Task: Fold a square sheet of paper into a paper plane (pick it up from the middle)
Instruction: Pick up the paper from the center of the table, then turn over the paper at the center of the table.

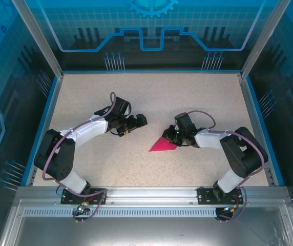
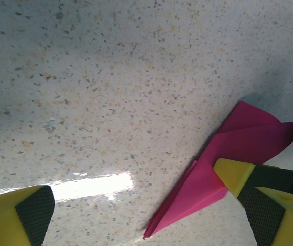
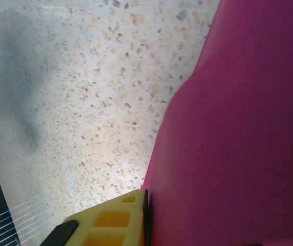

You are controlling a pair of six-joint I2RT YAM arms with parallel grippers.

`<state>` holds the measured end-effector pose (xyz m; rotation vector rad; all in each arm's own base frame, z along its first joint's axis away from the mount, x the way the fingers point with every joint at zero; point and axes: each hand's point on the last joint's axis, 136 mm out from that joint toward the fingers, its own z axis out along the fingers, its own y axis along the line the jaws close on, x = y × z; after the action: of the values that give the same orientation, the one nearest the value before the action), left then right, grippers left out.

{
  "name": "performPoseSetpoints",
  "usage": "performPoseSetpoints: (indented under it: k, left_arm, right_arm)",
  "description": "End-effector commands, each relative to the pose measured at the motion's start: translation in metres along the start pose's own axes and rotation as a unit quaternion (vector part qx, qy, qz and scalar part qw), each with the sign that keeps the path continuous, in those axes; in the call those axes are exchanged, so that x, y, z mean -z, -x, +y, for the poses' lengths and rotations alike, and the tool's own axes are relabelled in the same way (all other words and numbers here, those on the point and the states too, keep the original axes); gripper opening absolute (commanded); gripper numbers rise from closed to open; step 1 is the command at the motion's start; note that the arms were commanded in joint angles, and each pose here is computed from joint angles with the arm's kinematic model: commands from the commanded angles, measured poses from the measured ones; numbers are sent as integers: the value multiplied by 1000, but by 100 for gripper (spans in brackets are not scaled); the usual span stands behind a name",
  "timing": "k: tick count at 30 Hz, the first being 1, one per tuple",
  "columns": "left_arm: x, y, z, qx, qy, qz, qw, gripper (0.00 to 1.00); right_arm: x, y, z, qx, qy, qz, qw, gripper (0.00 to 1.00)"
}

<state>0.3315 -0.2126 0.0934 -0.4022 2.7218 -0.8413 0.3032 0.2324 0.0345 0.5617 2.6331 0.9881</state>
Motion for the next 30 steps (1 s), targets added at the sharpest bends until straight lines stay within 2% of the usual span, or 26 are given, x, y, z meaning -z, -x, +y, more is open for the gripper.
performPoseSetpoints:
  k: [1,7,11,21,22,27,30]
  left_arm:
    - [5,-8,-20,8,-67,34,997,99]
    - [21,-25,-57,9,-184,87,979,99]
    - [38,-31,-85,24,-273,112,955,99]
    - [59,-25,-122,20,-381,116,917,98]
    - [60,-24,-124,18,-387,114,915,96]
    - [63,-17,-132,9,-407,103,908,69]
    - [63,-17,-132,7,-409,101,907,57]
  right_arm:
    - [24,19,41,48,59,-30,997,10]
    - [66,32,95,105,185,-14,977,8]
    - [92,36,128,124,263,10,957,8]
    - [115,34,173,105,352,68,928,11]
    - [114,32,175,106,352,74,927,11]
    - [114,25,179,119,344,88,927,12]
    - [111,24,175,117,337,94,930,12]
